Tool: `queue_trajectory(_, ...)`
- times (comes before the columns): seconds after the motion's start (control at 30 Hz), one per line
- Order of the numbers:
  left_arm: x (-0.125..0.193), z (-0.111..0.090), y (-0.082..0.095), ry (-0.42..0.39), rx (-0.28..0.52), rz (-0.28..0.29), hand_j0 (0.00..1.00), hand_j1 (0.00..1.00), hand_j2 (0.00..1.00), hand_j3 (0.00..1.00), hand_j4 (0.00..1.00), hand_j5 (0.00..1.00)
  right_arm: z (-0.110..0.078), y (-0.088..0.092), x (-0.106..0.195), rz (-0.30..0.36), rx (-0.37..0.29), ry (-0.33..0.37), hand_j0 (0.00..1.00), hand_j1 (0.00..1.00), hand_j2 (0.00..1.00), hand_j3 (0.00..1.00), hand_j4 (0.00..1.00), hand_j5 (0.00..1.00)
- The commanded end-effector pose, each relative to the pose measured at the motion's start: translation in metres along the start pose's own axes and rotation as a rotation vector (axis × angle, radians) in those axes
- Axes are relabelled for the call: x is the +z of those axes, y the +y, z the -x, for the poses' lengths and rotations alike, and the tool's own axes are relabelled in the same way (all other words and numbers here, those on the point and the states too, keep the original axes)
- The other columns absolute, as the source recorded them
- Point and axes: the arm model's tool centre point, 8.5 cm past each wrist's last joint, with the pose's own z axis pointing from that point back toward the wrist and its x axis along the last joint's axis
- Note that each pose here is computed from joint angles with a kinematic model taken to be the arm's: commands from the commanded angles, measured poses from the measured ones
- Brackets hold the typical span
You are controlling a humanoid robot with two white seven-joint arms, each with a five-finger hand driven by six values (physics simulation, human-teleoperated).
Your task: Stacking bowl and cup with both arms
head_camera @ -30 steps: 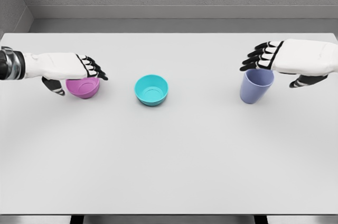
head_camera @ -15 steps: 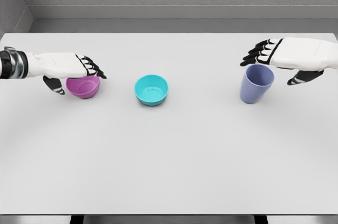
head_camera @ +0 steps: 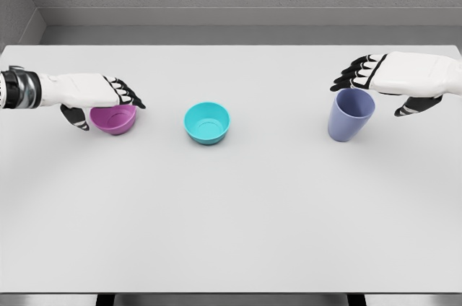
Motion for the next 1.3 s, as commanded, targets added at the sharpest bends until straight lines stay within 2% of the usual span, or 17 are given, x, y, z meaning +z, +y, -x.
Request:
queue_trajectory(0.0,-0.003,0.000,-0.001,0.000,0.002,0.003,1.00,1.00,1.00,1.00,1.00,1.00,0.002,0.000,0.000,0.002,-0.007,0.005,1.00,1.00,1.00,1.00,1.00,1.00)
queue_trajectory(0.13,-0.002,0.001,-0.001,0.003,0.002,0.005,1.00,1.00,1.00,1.00,1.00,1.00,0.011,0.008,-0.003,0.001,-0.044,0.021,1.00,1.00,1.00,1.00,1.00,1.00)
queue_trajectory(0.3,-0.008,0.003,-0.003,0.007,0.012,0.009,1.00,1.00,1.00,1.00,1.00,1.00,0.010,0.012,-0.006,-0.010,-0.049,0.013,1.00,1.00,1.00,1.00,1.00,1.00)
queue_trajectory(0.8,-0.012,0.007,-0.007,0.017,0.031,0.015,1.00,1.00,1.00,1.00,1.00,1.00,0.009,0.011,-0.008,-0.007,-0.049,0.011,1.00,1.00,1.00,1.00,1.00,1.00)
queue_trajectory(1.0,-0.012,0.008,-0.007,0.019,0.033,0.014,1.00,1.00,1.00,1.00,1.00,1.00,0.010,0.017,-0.010,-0.019,-0.061,0.009,1.00,1.00,1.00,1.00,1.00,1.00)
queue_trajectory(1.27,-0.015,0.007,-0.008,0.020,0.026,0.022,1.00,1.00,1.00,1.00,1.00,1.00,0.010,0.012,-0.015,-0.006,-0.057,0.002,1.00,1.00,1.00,1.00,1.00,1.00)
